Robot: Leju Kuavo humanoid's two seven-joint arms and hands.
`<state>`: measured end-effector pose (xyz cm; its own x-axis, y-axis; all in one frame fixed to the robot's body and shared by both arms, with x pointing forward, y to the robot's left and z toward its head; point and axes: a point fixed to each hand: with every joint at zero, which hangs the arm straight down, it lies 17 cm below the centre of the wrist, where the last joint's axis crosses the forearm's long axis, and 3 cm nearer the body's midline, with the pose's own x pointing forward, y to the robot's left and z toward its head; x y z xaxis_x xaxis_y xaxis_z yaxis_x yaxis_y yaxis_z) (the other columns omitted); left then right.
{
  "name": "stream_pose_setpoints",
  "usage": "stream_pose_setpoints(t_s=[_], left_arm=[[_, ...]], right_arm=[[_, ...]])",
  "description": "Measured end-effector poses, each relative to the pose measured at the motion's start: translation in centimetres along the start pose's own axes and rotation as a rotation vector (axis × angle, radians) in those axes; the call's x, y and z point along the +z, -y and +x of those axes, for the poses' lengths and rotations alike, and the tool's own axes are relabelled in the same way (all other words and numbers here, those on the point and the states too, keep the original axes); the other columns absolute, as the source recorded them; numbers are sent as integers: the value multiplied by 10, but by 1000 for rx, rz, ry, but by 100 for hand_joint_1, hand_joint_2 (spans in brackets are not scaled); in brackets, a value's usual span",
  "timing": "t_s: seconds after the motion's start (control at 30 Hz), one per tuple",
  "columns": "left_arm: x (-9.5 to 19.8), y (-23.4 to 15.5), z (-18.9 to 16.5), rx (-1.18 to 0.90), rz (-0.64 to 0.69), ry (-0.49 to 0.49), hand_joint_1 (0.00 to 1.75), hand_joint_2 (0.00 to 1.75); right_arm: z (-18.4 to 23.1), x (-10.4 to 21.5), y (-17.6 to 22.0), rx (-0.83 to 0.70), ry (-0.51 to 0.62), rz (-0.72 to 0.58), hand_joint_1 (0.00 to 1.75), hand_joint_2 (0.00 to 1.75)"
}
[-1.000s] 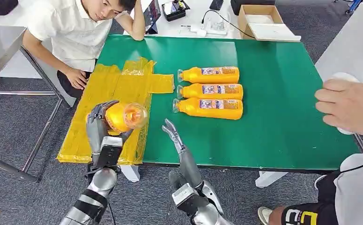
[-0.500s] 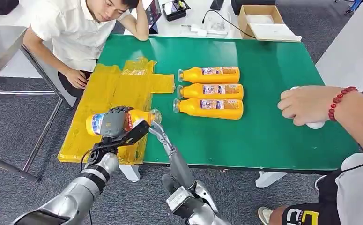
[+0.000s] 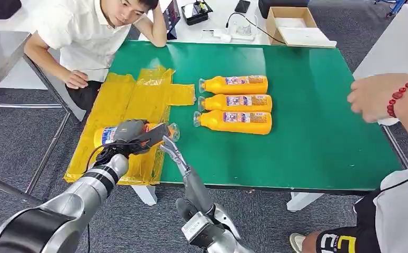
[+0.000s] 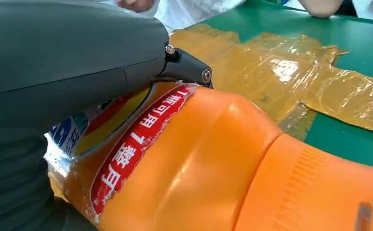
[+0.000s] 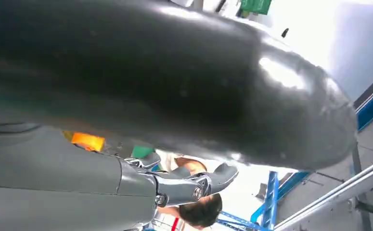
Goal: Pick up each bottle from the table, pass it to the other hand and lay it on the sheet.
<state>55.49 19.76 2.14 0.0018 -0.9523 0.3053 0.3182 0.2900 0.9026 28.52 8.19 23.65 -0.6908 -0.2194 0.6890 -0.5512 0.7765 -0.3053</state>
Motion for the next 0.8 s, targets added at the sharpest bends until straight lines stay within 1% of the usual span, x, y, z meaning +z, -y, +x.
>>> stream_pose_setpoints(t_s=[0.03,0.07,0.1,0.17,0.2,0.23,0.27,0.33,0.4,0.43,0.5,0.57,0.7,0.8], left_arm=[[0,0,0,0,-1,-1,173,175],[0,0,0,-1,-1,-1,164,175],[0,0,-1,-2,-2,-1,150,175],[0,1,-2,-9,-8,-5,80,175],[0,3,-3,-15,-16,-12,31,175],[0,5,-5,-23,-28,-16,7,175],[1,9,-7,-29,-53,-22,0,175],[5,22,-10,-39,-115,-29,0,175],[7,30,-6,-30,-159,-3,0,175],[8,34,-2,-13,-176,17,0,0],[11,39,13,45,-216,86,0,0],[16,44,37,140,-257,178,0,0],[32,49,81,367,-355,336,0,0],[40,50,94,461,-395,391,0,0]], right_arm=[[0,0,0,0,0,0,0,0],[0,0,0,0,0,0,0,0],[0,0,0,0,0,0,0,0],[0,0,0,-2,0,1,0,0],[0,0,0,-5,-1,0,0,0],[0,0,0,-7,-1,0,0,0],[0,0,0,-8,-1,0,0,0],[0,0,0,-8,-2,-1,0,0],[0,0,0,-14,-4,-2,0,0],[-1,0,0,-17,-5,-2,0,0],[-1,1,0,-25,-8,-1,0,0],[-2,1,-1,-29,-10,-1,0,0],[-2,1,-3,-39,-14,-8,0,0],[-3,2,-3,-36,-18,-18,0,0]])
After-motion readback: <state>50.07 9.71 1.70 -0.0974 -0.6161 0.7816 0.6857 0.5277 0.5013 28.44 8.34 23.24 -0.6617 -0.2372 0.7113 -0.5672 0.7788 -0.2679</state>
